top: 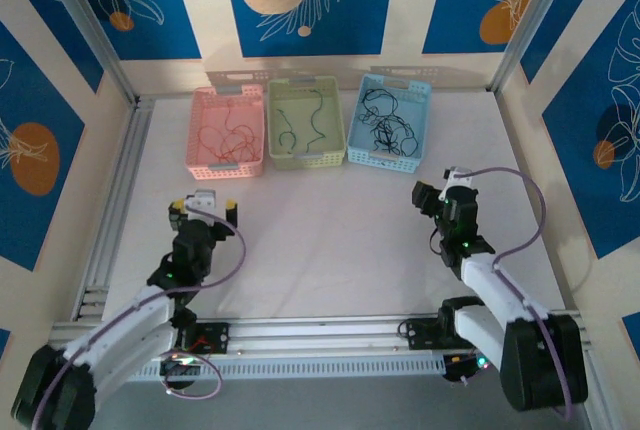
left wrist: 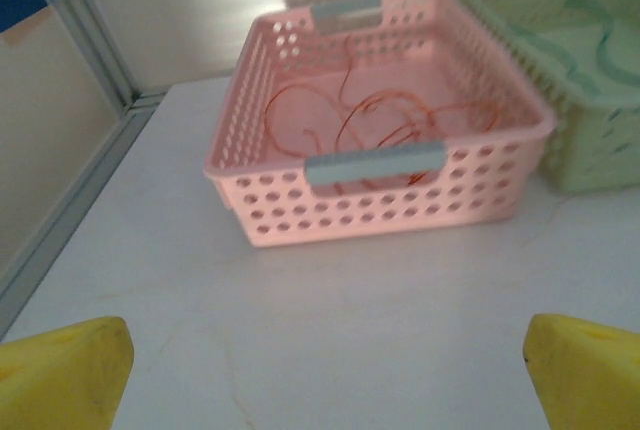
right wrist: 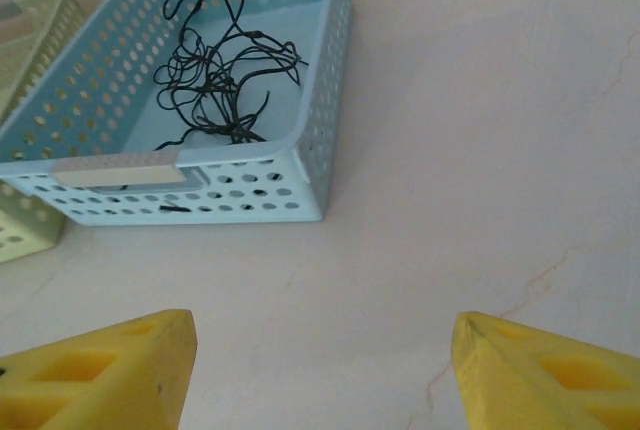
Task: Untangle the cables
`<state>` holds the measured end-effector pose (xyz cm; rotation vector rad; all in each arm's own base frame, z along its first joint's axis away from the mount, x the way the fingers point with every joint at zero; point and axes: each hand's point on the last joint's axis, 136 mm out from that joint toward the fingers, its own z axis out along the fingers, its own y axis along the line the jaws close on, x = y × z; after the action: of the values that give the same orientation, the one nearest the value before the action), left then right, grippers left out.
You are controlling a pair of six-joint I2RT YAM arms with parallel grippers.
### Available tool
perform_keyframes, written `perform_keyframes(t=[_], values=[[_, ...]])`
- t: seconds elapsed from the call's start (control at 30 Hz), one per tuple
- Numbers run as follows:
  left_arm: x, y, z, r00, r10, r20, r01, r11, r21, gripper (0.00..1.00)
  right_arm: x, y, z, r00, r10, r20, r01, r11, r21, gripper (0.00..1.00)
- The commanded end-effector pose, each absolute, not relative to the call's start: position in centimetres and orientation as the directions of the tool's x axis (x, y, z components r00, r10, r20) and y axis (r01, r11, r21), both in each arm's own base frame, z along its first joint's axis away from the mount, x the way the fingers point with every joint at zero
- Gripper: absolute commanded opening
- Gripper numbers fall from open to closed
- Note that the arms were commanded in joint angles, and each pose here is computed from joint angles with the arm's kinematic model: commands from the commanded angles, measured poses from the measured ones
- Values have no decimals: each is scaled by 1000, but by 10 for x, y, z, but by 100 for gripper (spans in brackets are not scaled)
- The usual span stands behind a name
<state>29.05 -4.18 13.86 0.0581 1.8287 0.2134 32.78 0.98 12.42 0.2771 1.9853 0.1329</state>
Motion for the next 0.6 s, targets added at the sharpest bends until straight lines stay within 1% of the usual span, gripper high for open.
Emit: perform_keyframes(t=[0.0, 0.07, 0.1, 0.13, 0.17, 0.2, 0.23, 0.27, 0.33, 0.4, 0.47, 0.5, 0.53, 0.57], values=[[315, -30, 168, -108, 160, -981, -163, 971, 176, 100, 354, -1, 143, -267, 236, -934, 123, 970, 210, 67], [331, -30, 155, -131, 171, -977, -153, 970, 190, 100, 362, -5, 119, -322, 219, -921, 148, 973, 180, 65], [340, -32, 145, -148, 180, -972, -132, 971, 200, 100, 369, -5, 121, -300, 203, -932, 150, 975, 164, 64], [348, -33, 139, -163, 208, -964, -125, 965, 230, 100, 370, -2, 120, -345, 167, -924, 139, 982, 125, 62], [354, -35, 140, -162, 254, -953, -129, 953, 276, 100, 375, 1, 124, -299, 115, -947, 111, 990, 85, 61], [358, -41, 136, -154, 280, -948, -91, 951, 296, 100, 375, -2, 123, -256, 102, -961, 121, 990, 73, 62], [363, -37, 133, -148, 268, -952, -94, 955, 283, 100, 375, -8, 116, -251, 127, -959, 136, 986, 95, 62], [367, -26, 121, -171, 215, -961, -115, 965, 237, 100, 380, -4, 116, -226, 125, -966, 105, 989, 103, 60], [367, -15, 113, -148, 133, -980, -88, 985, 147, 100, 382, 14, 105, -313, 83, -946, 12, 996, 84, 52], [370, -16, 107, -172, 131, -976, -66, 987, 145, 100, 392, 14, 102, -252, 62, -966, 15, 998, 60, 53], [377, -23, 104, -205, 150, -967, -25, 987, 158, 100, 396, 14, 91, -386, 94, -918, 0, 995, 102, 53], [382, -23, 101, -244, 148, -958, -25, 987, 159, 100, 397, 12, 95, -335, 114, -935, -15, 992, 126, 53], [390, -23, 97, -281, 152, -948, -23, 986, 165, 100, 397, 11, 94, -356, 106, -928, -4, 993, 114, 54], [395, -20, 93, -315, 123, -941, -8, 991, 133, 100, 396, 12, 92, -376, 101, -921, 0, 994, 109, 57]])
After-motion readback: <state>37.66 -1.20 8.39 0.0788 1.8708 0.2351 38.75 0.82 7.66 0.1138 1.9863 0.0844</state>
